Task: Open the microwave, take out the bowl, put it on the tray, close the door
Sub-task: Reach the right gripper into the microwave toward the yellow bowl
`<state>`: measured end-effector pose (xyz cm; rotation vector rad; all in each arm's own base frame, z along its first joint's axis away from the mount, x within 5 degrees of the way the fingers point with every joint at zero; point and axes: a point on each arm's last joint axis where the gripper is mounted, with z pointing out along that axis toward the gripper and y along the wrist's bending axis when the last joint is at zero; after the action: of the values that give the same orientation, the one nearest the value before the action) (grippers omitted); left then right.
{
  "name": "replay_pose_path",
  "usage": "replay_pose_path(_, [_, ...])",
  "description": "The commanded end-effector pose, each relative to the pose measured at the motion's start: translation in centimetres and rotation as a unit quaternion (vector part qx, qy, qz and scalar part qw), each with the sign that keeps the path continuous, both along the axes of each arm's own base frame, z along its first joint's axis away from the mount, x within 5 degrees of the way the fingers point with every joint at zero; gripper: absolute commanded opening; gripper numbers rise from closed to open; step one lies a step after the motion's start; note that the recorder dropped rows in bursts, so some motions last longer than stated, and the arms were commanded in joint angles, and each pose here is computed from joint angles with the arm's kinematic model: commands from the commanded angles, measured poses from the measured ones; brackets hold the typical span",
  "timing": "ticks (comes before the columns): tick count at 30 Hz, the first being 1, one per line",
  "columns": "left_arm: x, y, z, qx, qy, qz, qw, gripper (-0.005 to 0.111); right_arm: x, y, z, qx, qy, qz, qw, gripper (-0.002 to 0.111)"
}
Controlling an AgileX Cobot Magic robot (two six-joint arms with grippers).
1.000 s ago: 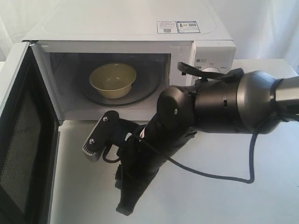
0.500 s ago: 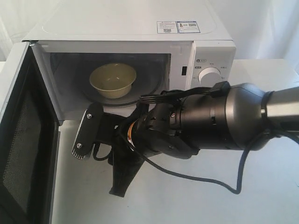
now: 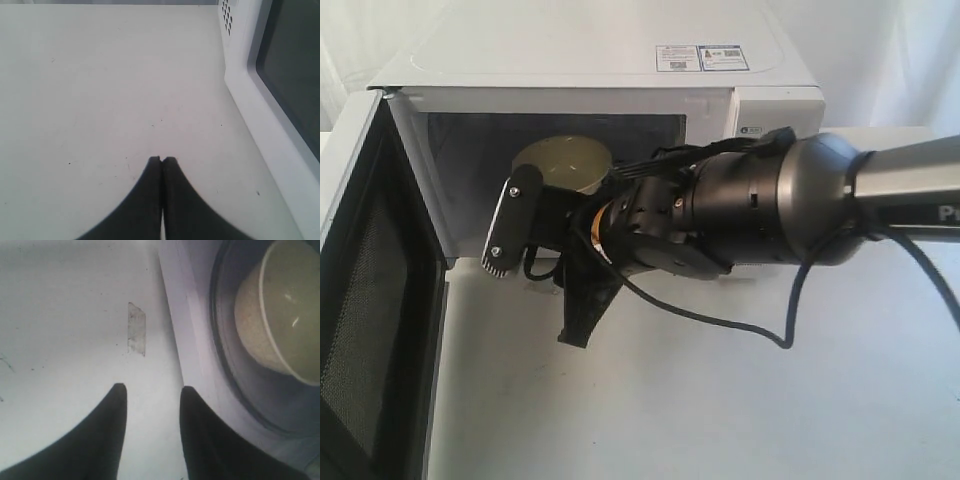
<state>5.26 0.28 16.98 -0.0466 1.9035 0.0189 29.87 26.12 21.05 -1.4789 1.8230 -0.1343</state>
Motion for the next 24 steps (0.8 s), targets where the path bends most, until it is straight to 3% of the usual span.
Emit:
replay_pose_path(1, [0.0, 0.0, -0.1, -0.003, -0.001, 0.002, 1.0, 0.0, 0.9, 0.7, -0.9, -0.015, -0.035, 0.045, 0.998, 0.034])
replay_pose_path(10, [0.0, 0.0, -0.1, -0.003, -0.001, 0.002, 1.0, 0.0, 3.7, 0.6, -2.1, 0.018, -0.055, 0.055, 0.997, 0.036])
replay_pose_path(14, [0.0, 0.0, -0.1, -0.003, -0.001, 0.002, 1.0, 0.0, 4.1, 1.0, -1.3, 0.029, -0.077, 0.071, 0.994, 0.045])
replay_pose_path(24, [0.0, 0.0, -0.1, -0.003, -0.001, 0.002, 1.0, 0.0, 5.4, 0.5, 0.0, 0.03, -0.108, 0.075, 0.991, 0.045])
